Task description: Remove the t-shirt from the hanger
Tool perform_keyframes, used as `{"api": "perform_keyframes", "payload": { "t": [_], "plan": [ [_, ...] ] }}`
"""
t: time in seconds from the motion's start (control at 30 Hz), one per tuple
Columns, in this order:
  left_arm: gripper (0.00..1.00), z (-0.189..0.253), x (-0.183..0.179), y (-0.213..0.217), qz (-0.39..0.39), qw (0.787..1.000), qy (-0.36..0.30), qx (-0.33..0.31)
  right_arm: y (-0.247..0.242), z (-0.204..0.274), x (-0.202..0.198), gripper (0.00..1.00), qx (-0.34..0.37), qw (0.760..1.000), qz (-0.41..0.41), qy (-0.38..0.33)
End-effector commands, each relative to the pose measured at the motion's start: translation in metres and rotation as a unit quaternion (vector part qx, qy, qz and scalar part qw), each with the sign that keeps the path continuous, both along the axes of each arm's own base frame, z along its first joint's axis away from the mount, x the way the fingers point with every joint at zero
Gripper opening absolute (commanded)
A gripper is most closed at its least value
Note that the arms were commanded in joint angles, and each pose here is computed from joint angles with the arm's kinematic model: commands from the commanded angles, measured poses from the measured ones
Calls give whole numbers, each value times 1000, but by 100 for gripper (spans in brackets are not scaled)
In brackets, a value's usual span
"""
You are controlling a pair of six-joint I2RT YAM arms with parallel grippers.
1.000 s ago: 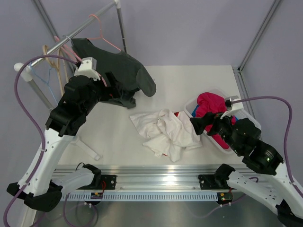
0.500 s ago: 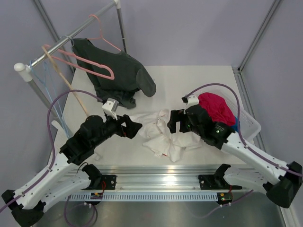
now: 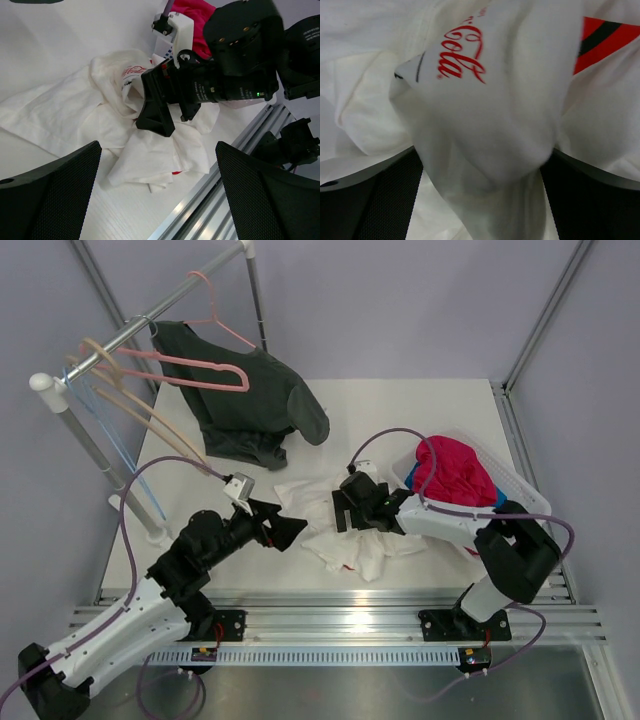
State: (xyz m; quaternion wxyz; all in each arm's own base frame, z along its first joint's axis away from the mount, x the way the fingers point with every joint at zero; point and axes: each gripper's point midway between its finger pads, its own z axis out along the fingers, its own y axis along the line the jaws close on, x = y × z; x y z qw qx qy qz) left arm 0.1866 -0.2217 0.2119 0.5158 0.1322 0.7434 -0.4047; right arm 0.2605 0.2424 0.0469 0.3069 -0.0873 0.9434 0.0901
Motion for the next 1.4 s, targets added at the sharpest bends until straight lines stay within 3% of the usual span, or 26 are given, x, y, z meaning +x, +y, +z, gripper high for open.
{"api": "perform_keyframes", "payload": {
  "t": [0.0,0.2,0.33,0.37,0.47,0.57,0.6,0.67,0.7,0.8,1.03,1.17,1.37],
  "plan": [
    [99,19,9,7,39,997,-37,-54,19,-9,13,100,-4,1000,-13,-14],
    [99,23,10,22,73,993,-52,-77,18,-43,10,92,-17,1000,-23,8],
    [99,20,12,29,92,991,-51,-81,19,-50,13,50,-26,999,-31,11],
    [99,19,12,29,92,991,-49,-79,19,-48,14,31,-28,999,-29,11],
    [99,20,12,30,92,992,-47,-74,35,-4,25,0,-2,1000,-9,-13],
    [99,19,12,33,101,992,-43,-69,21,64,30,0,-13,998,-9,-59],
    [99,20,12,35,105,991,-44,-71,14,119,40,0,1,993,-23,-114],
    [99,21,12,37,110,990,-44,-73,-13,159,34,0,-28,989,-30,-142],
    [99,20,12,38,111,990,-43,-72,-35,206,37,0,-37,978,-48,-199],
    [99,20,12,39,113,990,-43,-72,-95,263,32,0,-87,954,-106,-265],
    [99,23,11,32,100,991,-37,-76,-202,341,-3,0,-74,915,-215,-332],
    [99,23,10,32,97,992,-37,-78,-245,369,-28,0,-106,887,-267,-363],
    [99,30,5,30,85,992,-39,-89,-251,344,-27,0,-115,883,-289,-351]
  ]
}}
